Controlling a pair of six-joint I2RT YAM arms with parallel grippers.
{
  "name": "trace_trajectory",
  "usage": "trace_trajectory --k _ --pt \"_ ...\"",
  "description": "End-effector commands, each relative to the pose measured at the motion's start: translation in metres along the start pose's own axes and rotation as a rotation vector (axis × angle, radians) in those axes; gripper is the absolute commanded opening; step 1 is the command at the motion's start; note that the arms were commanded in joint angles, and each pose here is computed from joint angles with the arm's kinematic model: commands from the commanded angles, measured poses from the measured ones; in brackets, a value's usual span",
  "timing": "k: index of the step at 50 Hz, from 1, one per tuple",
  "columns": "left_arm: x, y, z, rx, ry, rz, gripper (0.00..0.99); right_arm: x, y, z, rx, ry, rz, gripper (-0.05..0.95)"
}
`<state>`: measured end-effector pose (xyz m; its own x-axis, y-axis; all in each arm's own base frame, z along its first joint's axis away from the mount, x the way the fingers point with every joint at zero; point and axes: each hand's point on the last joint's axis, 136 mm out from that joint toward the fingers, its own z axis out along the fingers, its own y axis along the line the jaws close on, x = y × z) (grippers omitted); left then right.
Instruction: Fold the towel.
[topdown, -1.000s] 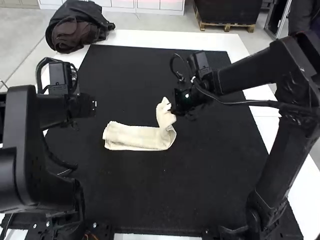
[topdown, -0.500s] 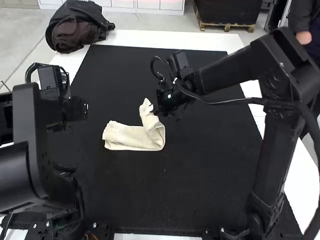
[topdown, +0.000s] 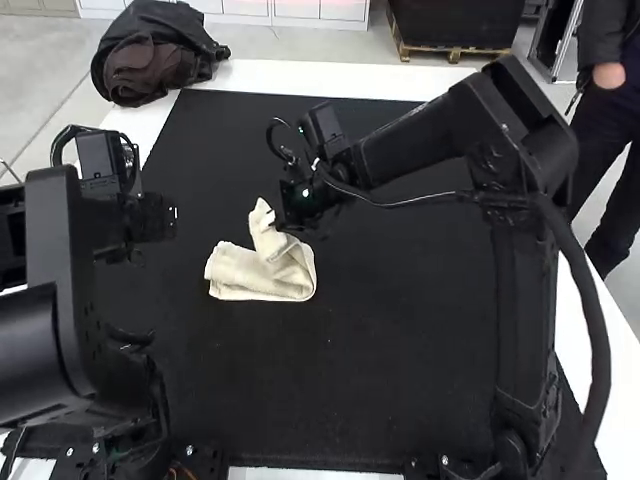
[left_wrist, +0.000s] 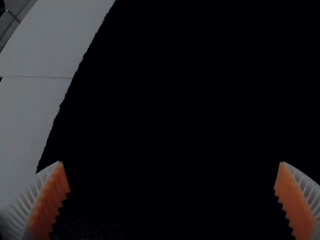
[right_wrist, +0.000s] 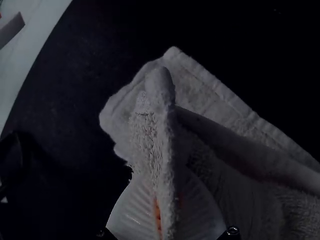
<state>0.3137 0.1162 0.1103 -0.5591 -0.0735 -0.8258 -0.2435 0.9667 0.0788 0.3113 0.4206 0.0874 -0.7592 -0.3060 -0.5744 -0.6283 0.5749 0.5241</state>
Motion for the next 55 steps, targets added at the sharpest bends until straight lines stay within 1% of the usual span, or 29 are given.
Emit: trace_trajectory --k 1,10,25,29,33,37,40,41,43,45,50,52,55 --pt "-0.008 0.001 -0.004 0.003 -0.031 0.004 0.966 -0.015 0.023 0.007 -0.036 -0.028 -0.024 -0.02" --pt "-0.006 0.001 -0.004 0.004 -0.028 0.004 0.966 -0.017 0.039 0.018 -0.061 -0.024 -0.045 -0.02" --pt "-0.006 0.002 -0.004 0.001 -0.028 0.002 0.966 -0.019 0.048 0.034 -0.077 -0.017 -0.053 -0.02" --pt "-0.005 0.002 -0.003 0.001 -0.026 0.002 0.966 -0.018 0.048 0.039 -0.080 -0.010 -0.044 -0.02" --pt "-0.005 0.001 -0.003 0.002 -0.026 0.002 0.966 -0.018 0.046 0.043 -0.083 -0.011 -0.013 -0.02" --pt "-0.006 0.001 -0.003 0.002 -0.028 0.003 0.966 -0.019 0.049 0.048 -0.107 -0.004 -0.003 -0.01" --pt "-0.006 0.001 -0.003 0.002 -0.028 0.003 0.966 -0.023 0.052 0.049 -0.117 -0.008 0.011 0.10" --pt "-0.006 0.001 -0.003 0.002 -0.028 0.003 0.966 -0.025 0.053 0.049 -0.124 -0.009 0.011 0.16" --pt "-0.006 0.001 -0.003 0.002 -0.028 0.003 0.966 -0.026 0.057 0.050 -0.138 -0.006 0.009 0.29" --pt "-0.006 0.001 -0.003 0.002 -0.028 0.003 0.966 -0.030 0.058 0.050 -0.141 -0.013 0.007 0.46" --pt "-0.006 0.001 -0.003 0.002 -0.028 0.003 0.966 -0.039 0.065 0.048 -0.155 -0.028 -0.006 0.75" --pt "-0.006 0.001 -0.004 0.002 -0.029 0.003 0.966 -0.045 0.068 0.045 -0.160 -0.041 -0.013 0.82" --pt "-0.006 0.001 -0.004 0.002 -0.029 0.003 0.966 -0.054 0.071 0.040 -0.165 -0.058 -0.022 0.88"
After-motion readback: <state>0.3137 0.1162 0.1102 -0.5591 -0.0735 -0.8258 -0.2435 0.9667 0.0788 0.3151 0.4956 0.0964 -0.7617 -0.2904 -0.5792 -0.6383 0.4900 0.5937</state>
